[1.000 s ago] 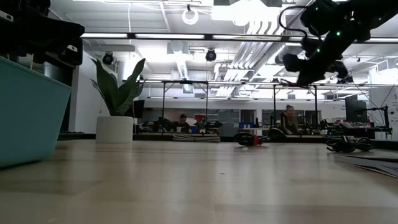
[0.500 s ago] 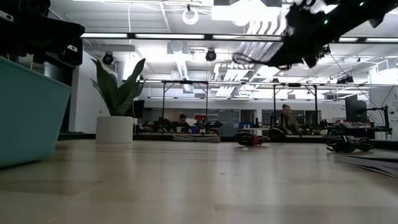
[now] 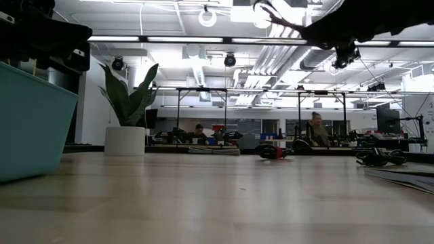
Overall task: Pick and place USB-C Cables
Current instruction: Put the pink USB cable into the green bin
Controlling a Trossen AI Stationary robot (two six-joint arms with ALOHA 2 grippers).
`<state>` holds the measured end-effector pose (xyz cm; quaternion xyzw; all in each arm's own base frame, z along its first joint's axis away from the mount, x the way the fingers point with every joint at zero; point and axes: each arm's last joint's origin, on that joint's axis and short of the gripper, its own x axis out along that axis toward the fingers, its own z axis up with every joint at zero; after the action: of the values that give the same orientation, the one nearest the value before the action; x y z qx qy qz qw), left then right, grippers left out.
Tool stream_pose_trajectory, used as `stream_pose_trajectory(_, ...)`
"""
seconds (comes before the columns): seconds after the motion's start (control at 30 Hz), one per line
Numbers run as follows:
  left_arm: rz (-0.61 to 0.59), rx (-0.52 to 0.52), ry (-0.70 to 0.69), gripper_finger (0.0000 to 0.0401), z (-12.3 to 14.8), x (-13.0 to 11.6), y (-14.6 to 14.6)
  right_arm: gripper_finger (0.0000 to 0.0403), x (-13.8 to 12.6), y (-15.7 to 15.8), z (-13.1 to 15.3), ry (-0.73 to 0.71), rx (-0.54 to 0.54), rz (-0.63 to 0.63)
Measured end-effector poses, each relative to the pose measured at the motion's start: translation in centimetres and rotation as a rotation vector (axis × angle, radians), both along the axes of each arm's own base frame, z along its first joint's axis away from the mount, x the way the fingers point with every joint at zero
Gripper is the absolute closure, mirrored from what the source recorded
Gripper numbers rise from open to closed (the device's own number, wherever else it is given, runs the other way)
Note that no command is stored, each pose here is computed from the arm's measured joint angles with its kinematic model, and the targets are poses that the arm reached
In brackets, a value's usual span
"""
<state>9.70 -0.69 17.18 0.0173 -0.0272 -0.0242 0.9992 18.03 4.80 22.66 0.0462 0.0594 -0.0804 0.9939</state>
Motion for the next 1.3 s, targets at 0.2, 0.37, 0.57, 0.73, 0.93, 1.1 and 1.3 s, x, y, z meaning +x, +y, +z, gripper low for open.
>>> stream_pose_trajectory(0.2, 0.000, 0.000, 0.000, 0.0400, 0.00, 0.00, 0.00, 0.0398, -0.11, 0.28, 0.66, -0.090, -0.073, 0.030)
stream_pose_trajectory(0.37, 0.000, 0.000, 0.000, 0.0400, 0.00, 0.00, 0.00, 0.0398, -0.10, 0.28, 0.76, -0.095, -0.105, 0.037)
stream_pose_trajectory(0.57, 0.000, 0.000, 0.000, 0.0400, 0.00, 0.00, 0.00, 0.0398, -0.10, 0.32, 0.73, -0.093, -0.106, 0.051)
stream_pose_trajectory(0.73, 0.000, 0.000, 0.000, 0.0400, 0.00, 0.00, 0.00, 0.0398, -0.10, 0.32, 0.73, -0.092, -0.113, 0.052)
stream_pose_trajectory(0.93, 0.000, 0.000, 0.000, 0.0400, -0.01, 0.00, 0.00, 0.0398, -0.10, 0.32, 0.73, -0.092, -0.114, 0.052)
stream_pose_trajectory(1.1, 0.000, 0.000, -0.002, 0.0400, 0.01, 0.00, 0.00, 0.0398, -0.10, 0.33, 0.72, -0.092, -0.114, 0.053)
stream_pose_trajectory(1.3, 0.003, -0.001, -0.010, 0.0400, 0.10, 0.00, 0.01, 0.0398, -0.10, 0.33, 0.71, -0.090, -0.124, 0.055)
